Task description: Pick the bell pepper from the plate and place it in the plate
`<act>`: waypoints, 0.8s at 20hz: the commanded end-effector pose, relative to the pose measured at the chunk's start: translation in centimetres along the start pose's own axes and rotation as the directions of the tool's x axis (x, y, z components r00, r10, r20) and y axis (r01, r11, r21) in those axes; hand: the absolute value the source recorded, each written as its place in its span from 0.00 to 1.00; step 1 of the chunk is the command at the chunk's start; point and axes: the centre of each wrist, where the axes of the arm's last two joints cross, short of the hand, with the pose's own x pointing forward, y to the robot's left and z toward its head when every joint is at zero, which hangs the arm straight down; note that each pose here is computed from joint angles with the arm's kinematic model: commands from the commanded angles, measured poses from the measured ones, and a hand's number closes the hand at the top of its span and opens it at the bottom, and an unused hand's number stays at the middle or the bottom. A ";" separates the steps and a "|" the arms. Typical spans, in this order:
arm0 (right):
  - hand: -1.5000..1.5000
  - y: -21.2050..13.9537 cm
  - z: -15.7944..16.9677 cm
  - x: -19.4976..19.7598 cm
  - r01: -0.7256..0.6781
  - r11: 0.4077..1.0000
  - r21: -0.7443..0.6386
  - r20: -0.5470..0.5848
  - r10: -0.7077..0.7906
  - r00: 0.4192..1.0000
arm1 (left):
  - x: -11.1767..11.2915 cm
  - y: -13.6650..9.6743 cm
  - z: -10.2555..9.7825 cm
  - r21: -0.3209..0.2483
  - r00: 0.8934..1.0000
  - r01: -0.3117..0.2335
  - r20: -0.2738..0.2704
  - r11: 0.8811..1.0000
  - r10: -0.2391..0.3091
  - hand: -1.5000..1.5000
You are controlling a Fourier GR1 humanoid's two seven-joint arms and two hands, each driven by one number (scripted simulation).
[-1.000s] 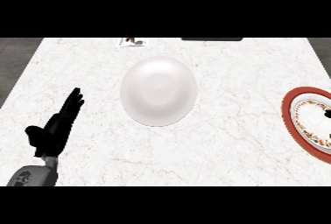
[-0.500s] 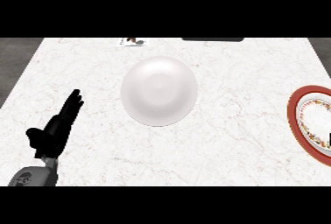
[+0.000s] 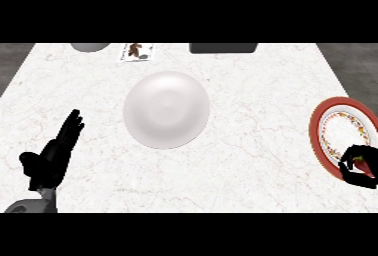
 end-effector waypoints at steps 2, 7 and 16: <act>1.00 6.0 1.3 1.0 0.039 0.988 -0.146 -0.243 -0.074 0.967 | -0.8 0.6 0.9 0.024 1.000 0.007 -0.024 1.000 -0.006 0.50; 1.00 9.1 -0.6 5.3 0.063 0.975 -0.213 -0.168 -0.100 0.981 | -0.7 0.6 1.0 0.021 1.000 -0.002 -0.021 1.000 0.003 0.50; 1.00 7.2 -5.2 12.2 0.063 0.896 -0.440 -0.007 -0.074 0.997 | -0.6 1.0 0.8 0.028 0.999 0.015 -0.039 1.000 -0.014 0.50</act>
